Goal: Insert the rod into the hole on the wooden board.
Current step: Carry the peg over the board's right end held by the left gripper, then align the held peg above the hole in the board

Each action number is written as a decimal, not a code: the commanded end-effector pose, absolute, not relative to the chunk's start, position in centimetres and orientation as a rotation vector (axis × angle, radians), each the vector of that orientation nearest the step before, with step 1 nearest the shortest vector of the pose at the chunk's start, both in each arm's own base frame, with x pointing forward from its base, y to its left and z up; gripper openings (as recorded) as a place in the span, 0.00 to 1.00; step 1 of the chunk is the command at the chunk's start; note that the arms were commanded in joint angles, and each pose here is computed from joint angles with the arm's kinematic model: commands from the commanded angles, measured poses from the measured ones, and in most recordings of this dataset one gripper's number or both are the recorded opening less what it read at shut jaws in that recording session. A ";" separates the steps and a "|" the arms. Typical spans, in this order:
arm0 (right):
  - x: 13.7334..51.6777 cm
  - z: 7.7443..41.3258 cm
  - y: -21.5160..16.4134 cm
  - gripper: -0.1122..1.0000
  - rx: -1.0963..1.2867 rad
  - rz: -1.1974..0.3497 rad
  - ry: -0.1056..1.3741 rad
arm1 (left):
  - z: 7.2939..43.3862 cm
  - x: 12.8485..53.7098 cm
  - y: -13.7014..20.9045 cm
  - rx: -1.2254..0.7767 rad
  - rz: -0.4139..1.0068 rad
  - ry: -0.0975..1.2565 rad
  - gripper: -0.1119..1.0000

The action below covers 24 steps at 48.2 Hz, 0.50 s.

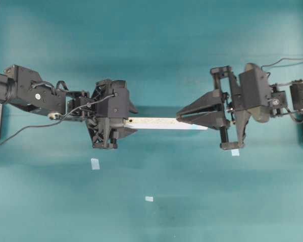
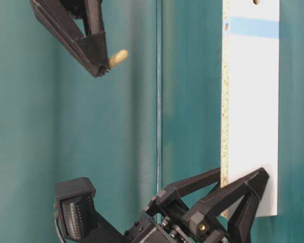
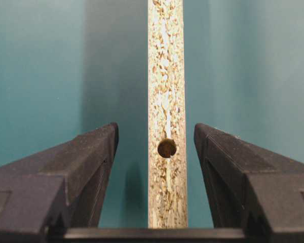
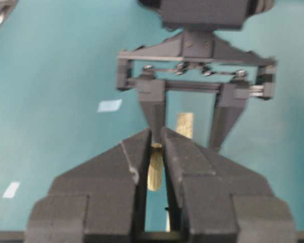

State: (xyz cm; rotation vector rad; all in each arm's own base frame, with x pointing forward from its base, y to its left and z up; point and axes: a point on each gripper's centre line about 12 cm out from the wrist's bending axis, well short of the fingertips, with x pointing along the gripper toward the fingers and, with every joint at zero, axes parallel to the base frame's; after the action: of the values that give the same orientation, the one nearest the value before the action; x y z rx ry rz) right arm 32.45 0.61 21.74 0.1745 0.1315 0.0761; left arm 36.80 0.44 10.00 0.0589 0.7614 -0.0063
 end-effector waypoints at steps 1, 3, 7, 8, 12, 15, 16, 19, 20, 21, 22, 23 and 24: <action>31.9 22.6 0.2 0.19 0.192 0.044 0.045 | 10.7 37.1 0.6 0.065 -0.004 0.736 0.72; 31.5 22.5 0.1 0.19 0.195 0.032 0.028 | 10.7 37.1 0.7 0.063 -0.002 0.734 0.72; 30.9 21.9 0.0 0.19 0.202 0.016 0.013 | 10.7 37.1 0.6 0.065 -0.004 0.734 0.72; 30.7 21.8 0.0 0.19 0.205 0.014 0.008 | 10.7 37.1 0.6 0.065 -0.004 0.734 0.72; 30.2 21.3 0.0 0.19 0.213 0.008 0.007 | 10.7 37.1 0.6 0.066 -0.004 0.736 0.71; 29.8 20.8 0.0 0.19 0.218 0.005 0.016 | 10.7 37.1 0.6 0.068 -0.005 0.736 0.71; 29.8 20.7 0.0 0.19 0.218 0.003 0.019 | 10.7 37.1 0.7 0.066 -0.003 0.736 0.71; 29.6 20.5 0.0 0.19 0.219 0.001 0.025 | 10.6 37.0 0.6 0.066 -0.004 0.739 0.71; 29.5 20.4 0.0 0.19 0.219 0.001 0.028 | 10.5 37.0 0.6 0.066 -0.004 0.740 0.70; 29.5 20.4 0.0 0.19 0.219 0.000 0.029 | 10.6 37.0 0.6 0.068 -0.005 0.739 0.69; 29.5 20.3 0.0 0.19 0.219 0.000 0.029 | 10.6 37.0 0.6 0.069 -0.006 0.740 0.69; 29.4 20.3 0.0 0.19 0.219 0.002 0.030 | 10.6 36.9 0.7 0.069 -0.004 0.740 0.68; 29.3 20.2 0.0 0.19 0.219 0.000 0.034 | 10.5 36.9 0.6 0.069 -0.006 0.742 0.68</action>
State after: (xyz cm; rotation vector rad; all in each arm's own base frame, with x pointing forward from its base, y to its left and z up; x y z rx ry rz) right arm 29.43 -0.02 19.50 0.2179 0.0648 -0.0017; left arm 36.69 0.50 9.86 0.0582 0.7661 -0.0050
